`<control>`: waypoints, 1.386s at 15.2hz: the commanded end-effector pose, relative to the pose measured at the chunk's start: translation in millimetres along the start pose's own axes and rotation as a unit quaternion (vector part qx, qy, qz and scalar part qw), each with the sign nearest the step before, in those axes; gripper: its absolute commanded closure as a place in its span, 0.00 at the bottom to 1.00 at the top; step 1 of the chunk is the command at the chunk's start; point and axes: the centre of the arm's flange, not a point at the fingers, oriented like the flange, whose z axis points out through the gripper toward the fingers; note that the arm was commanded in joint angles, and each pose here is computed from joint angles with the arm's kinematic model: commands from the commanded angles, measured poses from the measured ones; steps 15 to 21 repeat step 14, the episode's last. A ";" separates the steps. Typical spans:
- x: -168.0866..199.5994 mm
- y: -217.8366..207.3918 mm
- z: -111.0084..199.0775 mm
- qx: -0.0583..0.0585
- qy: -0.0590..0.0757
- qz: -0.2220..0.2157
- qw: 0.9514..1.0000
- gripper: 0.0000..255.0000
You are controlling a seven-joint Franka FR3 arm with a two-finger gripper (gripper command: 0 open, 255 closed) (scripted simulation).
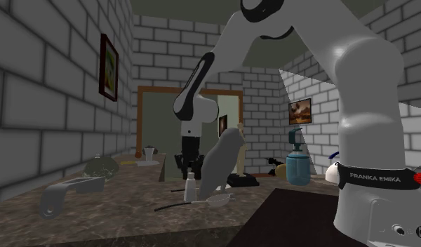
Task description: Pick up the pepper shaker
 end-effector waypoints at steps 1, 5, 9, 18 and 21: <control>-0.5 -1.4 -9.7 0.000 -0.001 0.000 1.000 1.00; -1.0 -2.9 -30.8 0.000 -0.001 0.000 1.000 1.00; -1.5 -4.4 -51.8 0.000 -0.001 0.000 1.000 1.00; -1.9 -5.6 -68.4 0.000 -0.001 0.000 1.000 1.00; -1.9 -5.6 -68.4 0.000 -0.001 0.000 1.000 1.00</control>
